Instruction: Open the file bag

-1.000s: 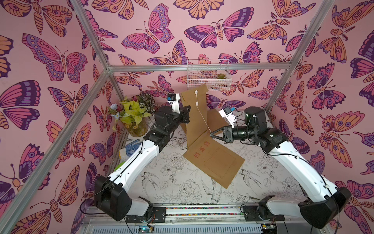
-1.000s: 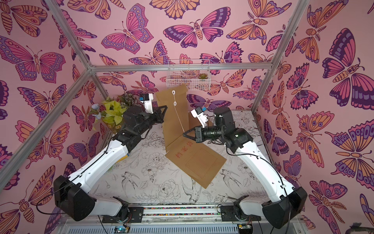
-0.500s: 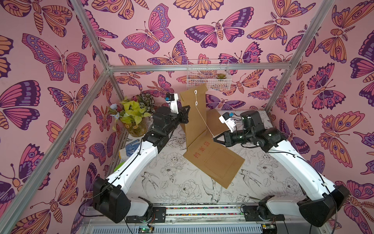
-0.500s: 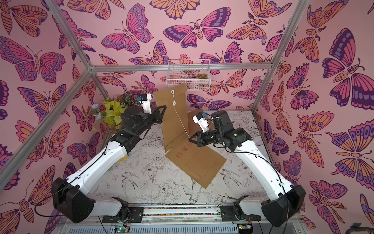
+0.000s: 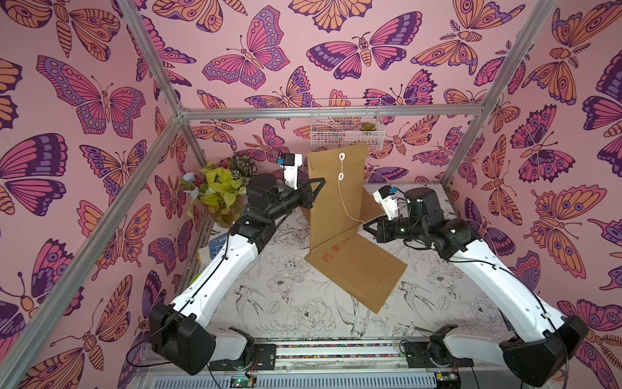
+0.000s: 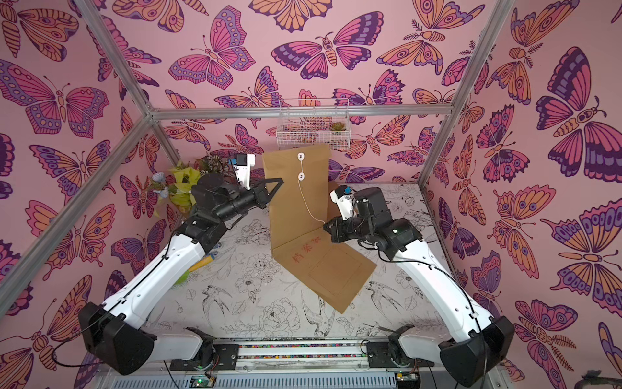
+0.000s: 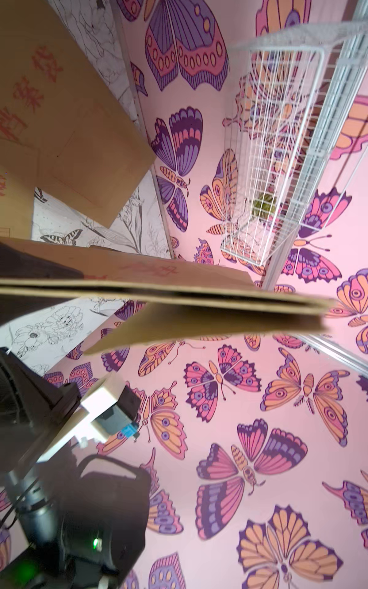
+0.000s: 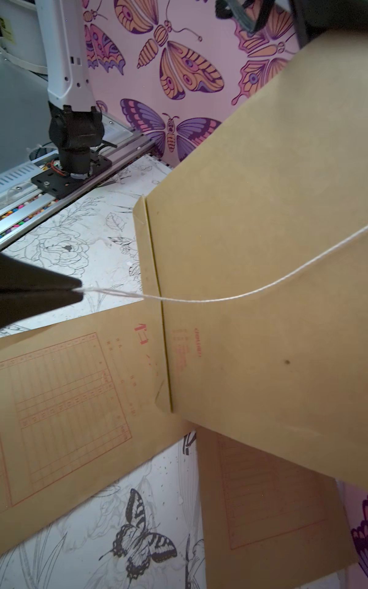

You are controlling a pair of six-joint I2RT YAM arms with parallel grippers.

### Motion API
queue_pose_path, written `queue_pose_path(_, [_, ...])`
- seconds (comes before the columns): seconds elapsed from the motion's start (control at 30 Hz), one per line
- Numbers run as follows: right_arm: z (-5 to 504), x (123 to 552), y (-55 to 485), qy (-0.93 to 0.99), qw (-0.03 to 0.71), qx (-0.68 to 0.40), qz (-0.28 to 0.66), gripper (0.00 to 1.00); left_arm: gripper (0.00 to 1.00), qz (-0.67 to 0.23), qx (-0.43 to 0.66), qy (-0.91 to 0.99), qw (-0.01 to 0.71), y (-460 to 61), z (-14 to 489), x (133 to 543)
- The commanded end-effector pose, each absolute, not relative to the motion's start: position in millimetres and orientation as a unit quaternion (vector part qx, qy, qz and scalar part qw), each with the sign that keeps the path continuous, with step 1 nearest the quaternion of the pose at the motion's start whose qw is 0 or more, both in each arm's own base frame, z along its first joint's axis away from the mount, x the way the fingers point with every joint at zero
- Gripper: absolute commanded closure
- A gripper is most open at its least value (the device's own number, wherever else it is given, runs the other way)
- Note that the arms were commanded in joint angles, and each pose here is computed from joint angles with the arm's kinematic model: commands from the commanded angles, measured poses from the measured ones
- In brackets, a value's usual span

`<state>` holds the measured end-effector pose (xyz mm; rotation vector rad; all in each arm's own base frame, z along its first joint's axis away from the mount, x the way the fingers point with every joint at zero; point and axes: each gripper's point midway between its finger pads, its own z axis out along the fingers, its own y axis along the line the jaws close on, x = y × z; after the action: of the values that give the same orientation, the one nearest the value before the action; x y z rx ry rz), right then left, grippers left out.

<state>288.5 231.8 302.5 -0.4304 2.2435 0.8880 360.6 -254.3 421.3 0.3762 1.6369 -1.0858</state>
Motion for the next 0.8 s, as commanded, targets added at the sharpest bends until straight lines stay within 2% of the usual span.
queue_pose_path(0.0, [312, 299, 236, 0.848, 0.367, -0.152, 0.350, 1.00, 1.00, -0.482, 0.199, 0.648, 0.555, -254, 459, 333])
queue_pose_path(0.27, [278, 308, 224, 0.888, 0.330, -0.130, 0.292, 1.00, 1.00, -0.481, 0.199, 0.643, 0.562, -251, 466, 328])
queue_pose_path(0.77, [245, 315, 183, 0.924, 0.312, -0.088, 0.201, 1.00, 1.00, -0.477, 0.208, 0.640, 0.565, -251, 468, 327])
